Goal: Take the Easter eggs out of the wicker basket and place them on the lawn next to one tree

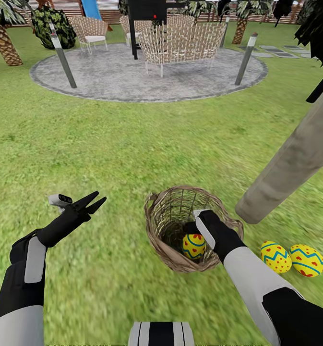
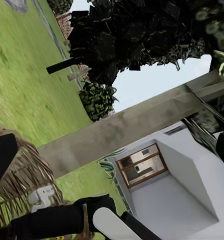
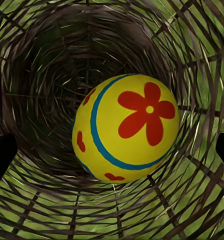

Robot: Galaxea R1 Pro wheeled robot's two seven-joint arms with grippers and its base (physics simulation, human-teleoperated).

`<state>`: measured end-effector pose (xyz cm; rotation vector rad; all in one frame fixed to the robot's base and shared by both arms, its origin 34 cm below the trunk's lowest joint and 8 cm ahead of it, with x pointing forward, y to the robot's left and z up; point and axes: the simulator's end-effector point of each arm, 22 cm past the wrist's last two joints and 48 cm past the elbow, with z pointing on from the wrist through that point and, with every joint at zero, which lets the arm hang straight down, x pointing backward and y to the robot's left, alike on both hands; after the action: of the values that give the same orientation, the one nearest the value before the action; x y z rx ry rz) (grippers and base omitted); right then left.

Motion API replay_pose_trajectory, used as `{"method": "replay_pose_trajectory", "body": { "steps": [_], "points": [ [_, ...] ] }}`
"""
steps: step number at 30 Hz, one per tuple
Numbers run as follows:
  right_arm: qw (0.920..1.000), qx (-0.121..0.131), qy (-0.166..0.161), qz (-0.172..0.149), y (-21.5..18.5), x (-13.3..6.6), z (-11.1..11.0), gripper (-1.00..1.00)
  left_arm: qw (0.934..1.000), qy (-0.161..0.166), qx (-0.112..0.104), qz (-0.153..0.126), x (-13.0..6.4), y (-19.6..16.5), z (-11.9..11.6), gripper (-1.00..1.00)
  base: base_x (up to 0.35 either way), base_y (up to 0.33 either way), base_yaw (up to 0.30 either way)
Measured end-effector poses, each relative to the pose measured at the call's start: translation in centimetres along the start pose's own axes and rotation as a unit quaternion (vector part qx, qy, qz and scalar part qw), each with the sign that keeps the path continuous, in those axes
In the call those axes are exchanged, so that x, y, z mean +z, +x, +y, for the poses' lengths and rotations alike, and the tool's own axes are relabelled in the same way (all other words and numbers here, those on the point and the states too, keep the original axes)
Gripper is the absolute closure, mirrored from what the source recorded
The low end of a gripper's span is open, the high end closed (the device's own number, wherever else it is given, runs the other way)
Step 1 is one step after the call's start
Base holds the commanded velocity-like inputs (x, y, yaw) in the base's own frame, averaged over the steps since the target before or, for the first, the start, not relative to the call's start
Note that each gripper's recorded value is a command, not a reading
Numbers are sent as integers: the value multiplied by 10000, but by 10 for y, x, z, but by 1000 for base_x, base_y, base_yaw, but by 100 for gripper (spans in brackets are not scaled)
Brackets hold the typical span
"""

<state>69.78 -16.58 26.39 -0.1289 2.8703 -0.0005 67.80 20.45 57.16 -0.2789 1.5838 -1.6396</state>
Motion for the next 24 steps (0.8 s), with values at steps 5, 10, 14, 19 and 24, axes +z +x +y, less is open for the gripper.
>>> {"method": "replay_pose_trajectory", "body": {
  "steps": [5, 10, 14, 19, 24],
  "points": [
    [9999, -1, 101, 98, 8, 11, -5, -100, 9999, -68, -74, 13, -2, 4, 12, -100, 0, 0, 0],
    [9997, -17, 173, 189, 16, 22, -7, -100, 9998, -137, -149, 26, -3, 8, 24, -100, 0, 0, 0],
    [9995, -25, 180, 260, 22, 30, -7, -100, 9996, -196, -208, 37, -5, 11, 34, -100, 0, 0, 0],
    [9993, -27, 172, 346, 30, 41, -6, -100, 9992, -271, -282, 47, -7, 16, 46, -100, 0, 0, 0],
    [9990, -26, 165, 426, 37, 51, -6, -100, 9988, -342, -355, 59, -9, 20, 58, -100, 0, 0, 0]
  ]
}}
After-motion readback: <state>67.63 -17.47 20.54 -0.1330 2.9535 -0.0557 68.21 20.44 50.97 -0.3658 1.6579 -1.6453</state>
